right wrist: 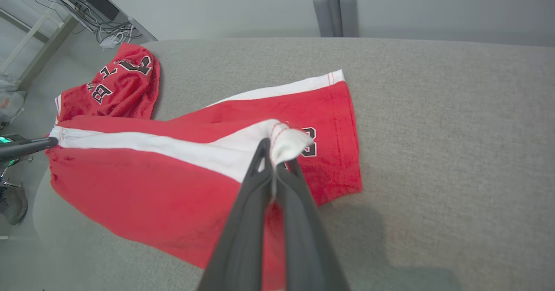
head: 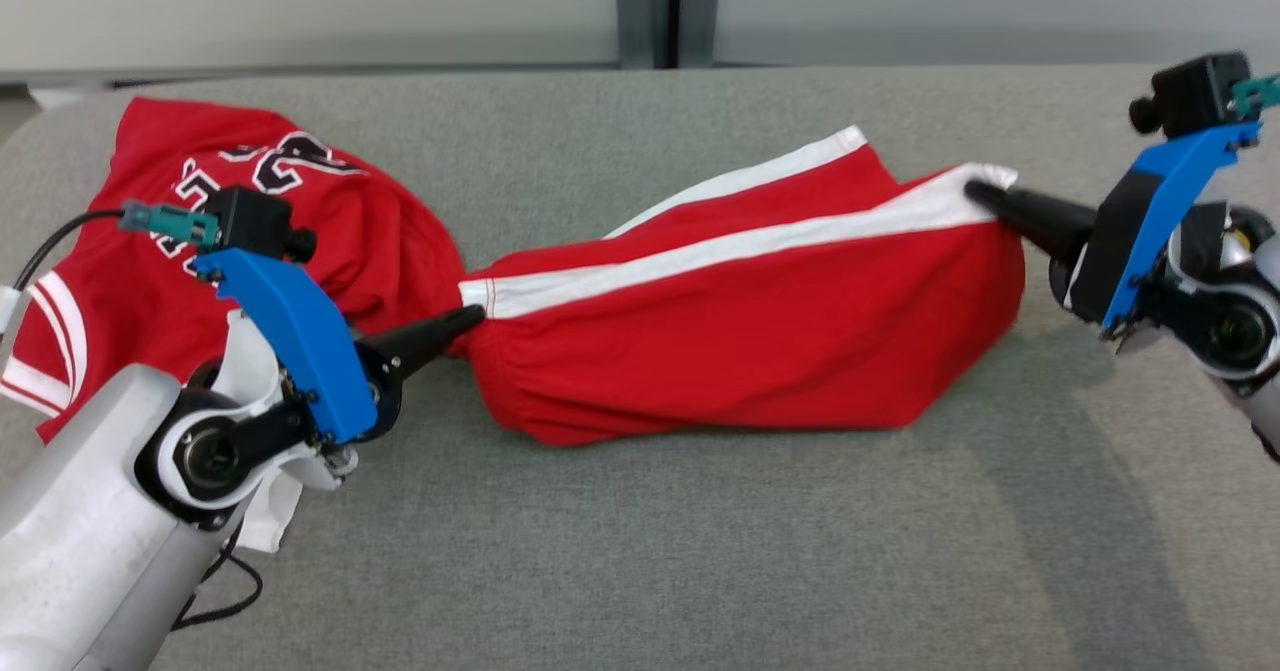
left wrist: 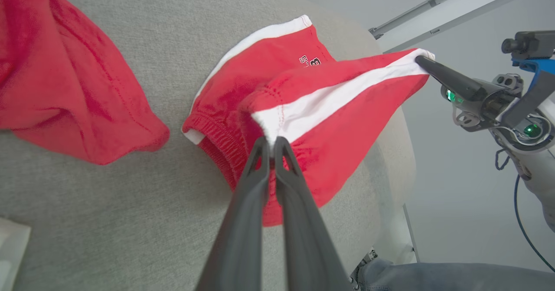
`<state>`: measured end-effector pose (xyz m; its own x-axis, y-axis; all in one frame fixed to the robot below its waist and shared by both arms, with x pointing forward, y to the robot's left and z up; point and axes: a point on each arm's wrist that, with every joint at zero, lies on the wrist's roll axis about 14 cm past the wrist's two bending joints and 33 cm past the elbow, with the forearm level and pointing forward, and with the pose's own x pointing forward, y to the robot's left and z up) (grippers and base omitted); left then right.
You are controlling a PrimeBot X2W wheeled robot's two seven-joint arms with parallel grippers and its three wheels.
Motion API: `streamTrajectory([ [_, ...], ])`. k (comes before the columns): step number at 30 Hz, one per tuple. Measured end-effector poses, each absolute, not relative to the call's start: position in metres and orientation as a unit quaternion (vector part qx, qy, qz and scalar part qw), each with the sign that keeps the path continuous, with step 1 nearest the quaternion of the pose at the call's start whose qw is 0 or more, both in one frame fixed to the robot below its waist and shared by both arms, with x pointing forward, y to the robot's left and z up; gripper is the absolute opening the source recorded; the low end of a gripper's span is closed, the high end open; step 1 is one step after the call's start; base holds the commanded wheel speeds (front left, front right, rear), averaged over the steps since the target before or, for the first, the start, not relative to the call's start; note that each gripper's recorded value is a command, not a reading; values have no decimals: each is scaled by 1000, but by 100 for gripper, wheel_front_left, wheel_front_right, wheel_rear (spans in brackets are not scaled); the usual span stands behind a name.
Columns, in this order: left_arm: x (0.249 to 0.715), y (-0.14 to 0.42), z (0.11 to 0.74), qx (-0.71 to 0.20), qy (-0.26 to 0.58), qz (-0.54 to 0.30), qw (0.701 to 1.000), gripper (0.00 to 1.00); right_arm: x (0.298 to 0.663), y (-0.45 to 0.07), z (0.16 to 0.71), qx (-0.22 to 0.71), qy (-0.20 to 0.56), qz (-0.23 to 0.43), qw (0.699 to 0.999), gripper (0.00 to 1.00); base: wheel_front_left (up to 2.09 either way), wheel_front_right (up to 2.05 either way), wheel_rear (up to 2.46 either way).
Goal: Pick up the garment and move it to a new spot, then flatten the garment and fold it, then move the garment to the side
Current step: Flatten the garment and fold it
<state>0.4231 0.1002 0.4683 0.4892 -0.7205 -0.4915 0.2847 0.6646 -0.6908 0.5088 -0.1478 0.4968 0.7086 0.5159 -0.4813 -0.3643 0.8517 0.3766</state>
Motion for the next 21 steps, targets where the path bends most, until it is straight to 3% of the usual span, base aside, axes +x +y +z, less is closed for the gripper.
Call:
streamTrajectory([
  [11, 449, 115, 437, -290, 406, -264, 825, 0, 581, -139, 463, 121, 283, 211, 928, 0, 0, 0, 0],
  [21, 463, 122, 419, -293, 399, -239, 835, 0, 612, -134, 421, 110, 301, 186, 929, 0, 0, 0, 0],
])
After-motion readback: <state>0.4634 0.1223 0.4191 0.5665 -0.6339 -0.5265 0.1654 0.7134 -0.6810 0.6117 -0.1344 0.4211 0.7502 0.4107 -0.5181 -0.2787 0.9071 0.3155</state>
